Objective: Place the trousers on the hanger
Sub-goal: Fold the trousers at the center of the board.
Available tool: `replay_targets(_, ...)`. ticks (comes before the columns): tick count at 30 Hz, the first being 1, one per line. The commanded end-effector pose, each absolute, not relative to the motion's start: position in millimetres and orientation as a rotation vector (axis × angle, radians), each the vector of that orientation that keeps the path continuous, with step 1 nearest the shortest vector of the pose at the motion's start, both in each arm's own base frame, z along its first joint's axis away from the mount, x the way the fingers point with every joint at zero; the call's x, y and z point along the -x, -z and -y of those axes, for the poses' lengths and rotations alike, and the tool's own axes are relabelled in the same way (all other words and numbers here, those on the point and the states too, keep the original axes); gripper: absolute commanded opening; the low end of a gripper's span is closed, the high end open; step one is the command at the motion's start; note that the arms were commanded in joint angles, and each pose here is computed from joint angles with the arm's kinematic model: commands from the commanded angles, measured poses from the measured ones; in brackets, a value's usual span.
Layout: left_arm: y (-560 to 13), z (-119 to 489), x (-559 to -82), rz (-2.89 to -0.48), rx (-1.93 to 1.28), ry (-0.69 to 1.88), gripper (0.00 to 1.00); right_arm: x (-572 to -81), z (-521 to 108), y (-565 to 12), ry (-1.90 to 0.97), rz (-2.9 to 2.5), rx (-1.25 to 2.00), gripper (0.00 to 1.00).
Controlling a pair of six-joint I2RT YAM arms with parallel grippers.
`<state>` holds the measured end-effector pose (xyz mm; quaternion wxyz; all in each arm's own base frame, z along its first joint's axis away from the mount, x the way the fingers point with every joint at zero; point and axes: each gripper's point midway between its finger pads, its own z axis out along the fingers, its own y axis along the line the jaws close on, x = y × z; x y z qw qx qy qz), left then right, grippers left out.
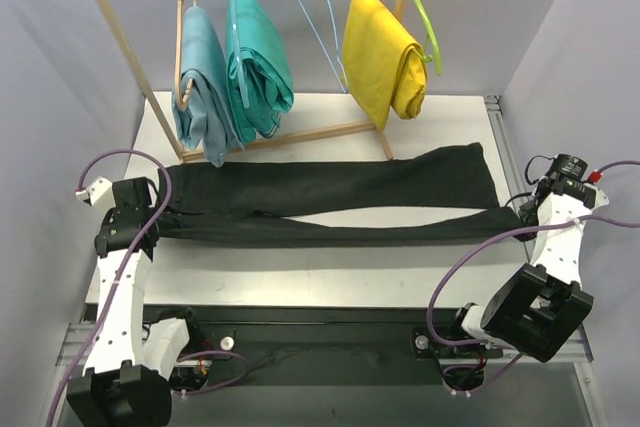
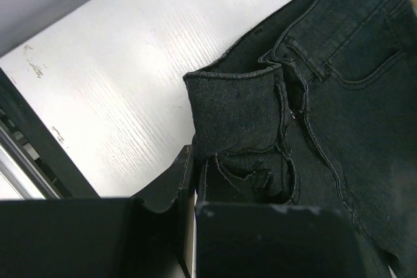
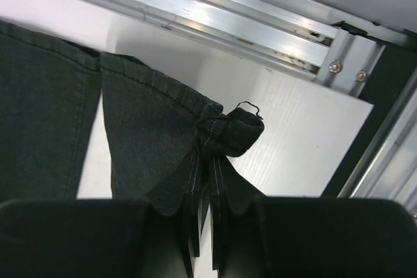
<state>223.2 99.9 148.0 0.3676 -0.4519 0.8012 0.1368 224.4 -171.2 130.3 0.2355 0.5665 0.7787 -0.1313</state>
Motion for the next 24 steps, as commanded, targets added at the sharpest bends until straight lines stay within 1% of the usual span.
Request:
replay_targets(1,-187,-132,-199,-1.881,1.138,-0.544,0.00,-195,200,-143,0.628,-2.065,-1.535,0.00)
replay_targets(10,-228,-140,-167,-1.827,1.023,-0.654,0.00,-166,205,-168,0.801,-2.069,-1.472,0.00)
replay_targets(15,-247,-145,-160,-1.797,0.972,-0.708,0.00,-173,210,-186,0.828,-2.044,-1.403,0.00)
replay_targets(17,-252,-146,-164,-1.807,0.938,-0.719,0.00,-181,217,-200,0.859,-2.021,-1.368,0.00)
replay_targets(20,-251,-143,-184,-1.872,0.879,-0.687,0.00,-196,225,-213,0.879,-2.000,-1.329,0.00)
replay_targets(23,-234,-134,-205,-1.969,0.869,-0.607,0.00,-217,224,-216,0.921,-2.031,-1.262,0.00)
replay_targets(24,-232,-126,-215,-2.001,0.848,-0.543,0.00,-230,220,-224,0.914,-2.030,-1.217,0.00)
